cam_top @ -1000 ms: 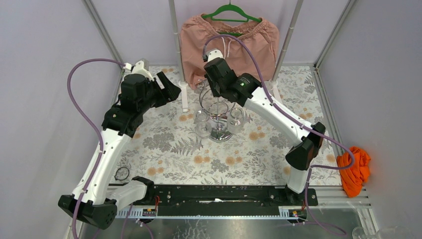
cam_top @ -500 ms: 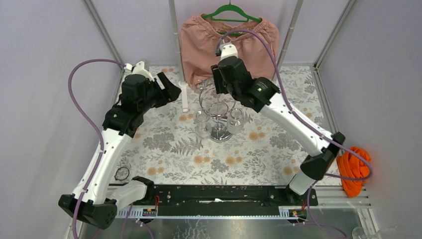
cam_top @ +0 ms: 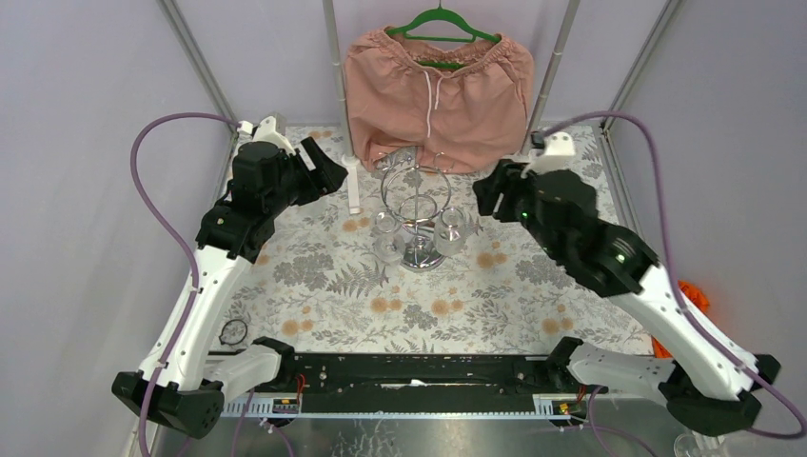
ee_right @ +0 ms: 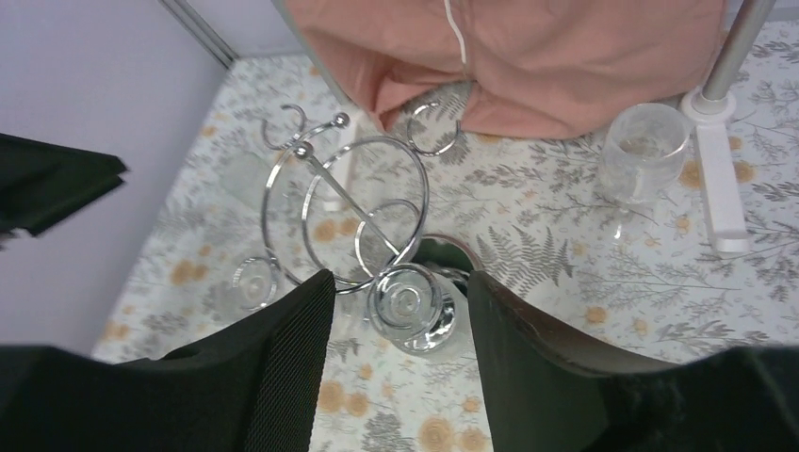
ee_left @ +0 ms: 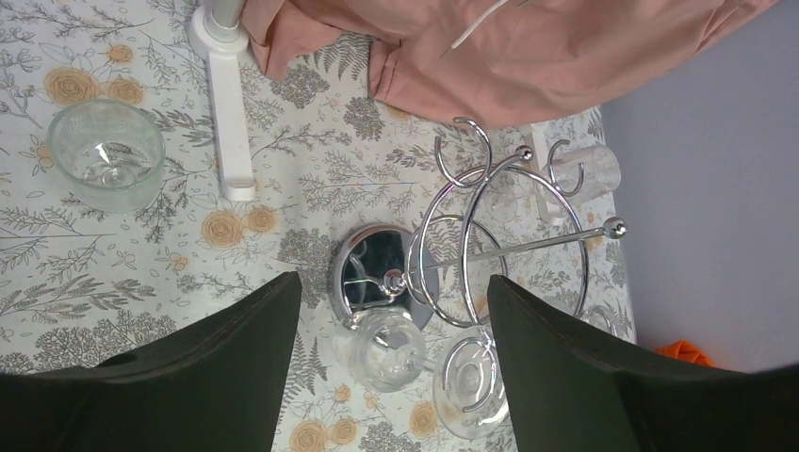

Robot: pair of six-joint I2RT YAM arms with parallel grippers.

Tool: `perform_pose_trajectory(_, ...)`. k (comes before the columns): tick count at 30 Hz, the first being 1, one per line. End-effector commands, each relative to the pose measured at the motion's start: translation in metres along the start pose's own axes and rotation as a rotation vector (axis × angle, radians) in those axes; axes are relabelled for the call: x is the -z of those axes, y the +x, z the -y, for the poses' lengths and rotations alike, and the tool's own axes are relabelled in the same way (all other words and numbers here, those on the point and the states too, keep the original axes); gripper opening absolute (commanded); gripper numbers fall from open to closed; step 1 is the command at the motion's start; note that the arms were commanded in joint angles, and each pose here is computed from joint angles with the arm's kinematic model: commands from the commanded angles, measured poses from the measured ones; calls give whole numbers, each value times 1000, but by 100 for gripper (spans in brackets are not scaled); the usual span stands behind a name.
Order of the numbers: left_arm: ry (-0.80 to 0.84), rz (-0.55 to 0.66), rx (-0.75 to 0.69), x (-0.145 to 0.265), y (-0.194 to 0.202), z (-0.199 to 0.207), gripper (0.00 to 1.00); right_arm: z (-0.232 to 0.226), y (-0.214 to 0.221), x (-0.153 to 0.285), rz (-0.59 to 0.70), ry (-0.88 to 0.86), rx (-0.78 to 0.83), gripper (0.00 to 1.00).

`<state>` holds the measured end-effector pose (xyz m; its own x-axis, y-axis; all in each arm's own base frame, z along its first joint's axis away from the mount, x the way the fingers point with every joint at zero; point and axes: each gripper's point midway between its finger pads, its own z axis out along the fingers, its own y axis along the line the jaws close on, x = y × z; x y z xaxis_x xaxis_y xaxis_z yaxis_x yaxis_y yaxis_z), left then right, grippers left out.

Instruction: Take the wine glass off the wine glass rack

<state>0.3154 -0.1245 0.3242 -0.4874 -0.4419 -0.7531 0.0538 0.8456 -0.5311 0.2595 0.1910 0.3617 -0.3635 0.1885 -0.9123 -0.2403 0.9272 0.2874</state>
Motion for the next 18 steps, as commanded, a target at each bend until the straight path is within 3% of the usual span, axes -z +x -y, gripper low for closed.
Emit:
perform_pose_trajectory(1, 53, 33, 21, -1, -10, 12, 80, 0, -15, 17, 69, -40, -135, 62)
perform_pose_trajectory(10, 112, 19, 54, 1, -10, 24, 81, 8, 7, 17, 15, -70, -271, 64)
perform_pose_trajectory(18, 121, 9, 61, -2, -7, 25, 81, 68, -49, -20, 31, -54, -348, 62)
